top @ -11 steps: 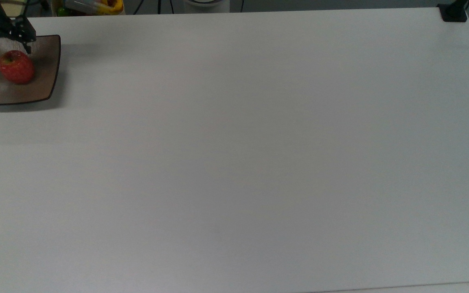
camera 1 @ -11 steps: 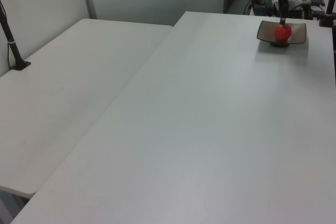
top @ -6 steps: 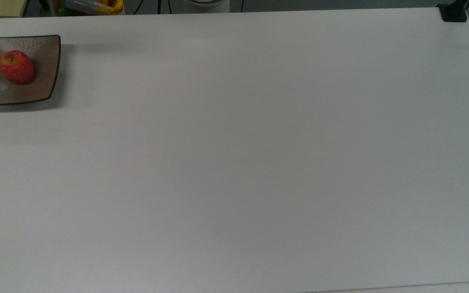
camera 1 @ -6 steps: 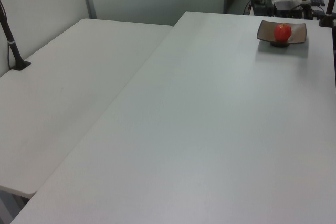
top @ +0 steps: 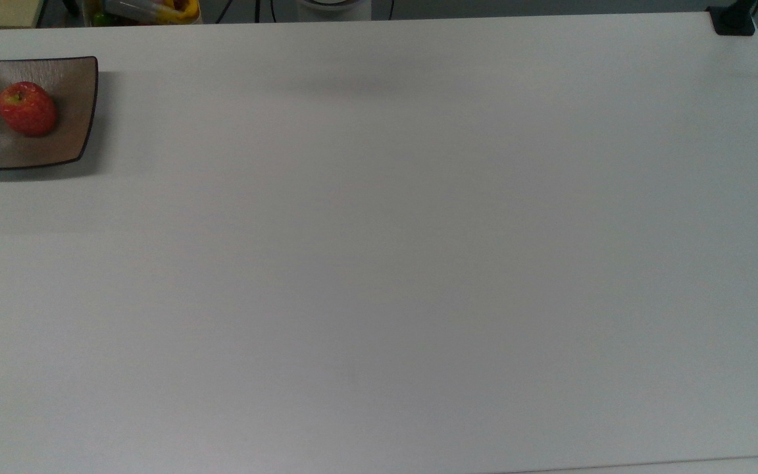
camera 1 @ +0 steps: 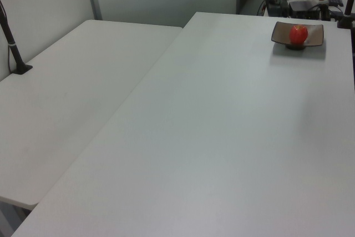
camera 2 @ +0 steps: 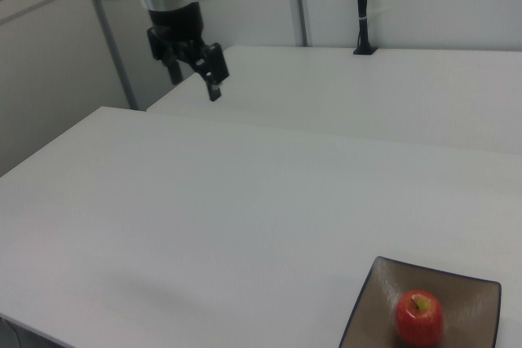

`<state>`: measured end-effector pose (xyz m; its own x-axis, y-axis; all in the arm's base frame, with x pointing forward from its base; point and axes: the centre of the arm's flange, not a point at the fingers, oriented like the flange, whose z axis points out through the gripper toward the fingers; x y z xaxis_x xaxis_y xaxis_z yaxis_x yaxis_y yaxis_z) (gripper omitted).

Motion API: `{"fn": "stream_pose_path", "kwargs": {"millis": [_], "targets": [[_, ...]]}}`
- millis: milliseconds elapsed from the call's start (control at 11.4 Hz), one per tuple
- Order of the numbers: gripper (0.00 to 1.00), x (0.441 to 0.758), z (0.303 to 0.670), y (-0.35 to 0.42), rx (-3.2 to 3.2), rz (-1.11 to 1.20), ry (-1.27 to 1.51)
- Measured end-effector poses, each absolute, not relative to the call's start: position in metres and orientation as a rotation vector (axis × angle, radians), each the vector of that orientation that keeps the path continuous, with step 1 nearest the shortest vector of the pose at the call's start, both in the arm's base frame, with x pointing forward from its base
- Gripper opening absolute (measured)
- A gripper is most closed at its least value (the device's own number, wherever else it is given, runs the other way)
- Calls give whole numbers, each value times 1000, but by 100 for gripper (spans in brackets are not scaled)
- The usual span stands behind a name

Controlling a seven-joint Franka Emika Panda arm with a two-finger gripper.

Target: Apples placed on a ceramic plate

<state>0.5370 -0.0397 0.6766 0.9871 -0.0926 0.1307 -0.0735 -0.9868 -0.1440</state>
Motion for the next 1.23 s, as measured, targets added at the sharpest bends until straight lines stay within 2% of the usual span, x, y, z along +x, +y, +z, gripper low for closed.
{"fn": "stream_pose_path", "kwargs": {"millis": [263, 700, 963, 1225], "targets": [[100, 539, 654, 29, -3008, -112, 117], [100, 539, 604, 76, -3138, -42, -81], [100, 545, 598, 68, -3132, -100, -265], [100, 548, 600, 39, -3100, -114, -271]]}}
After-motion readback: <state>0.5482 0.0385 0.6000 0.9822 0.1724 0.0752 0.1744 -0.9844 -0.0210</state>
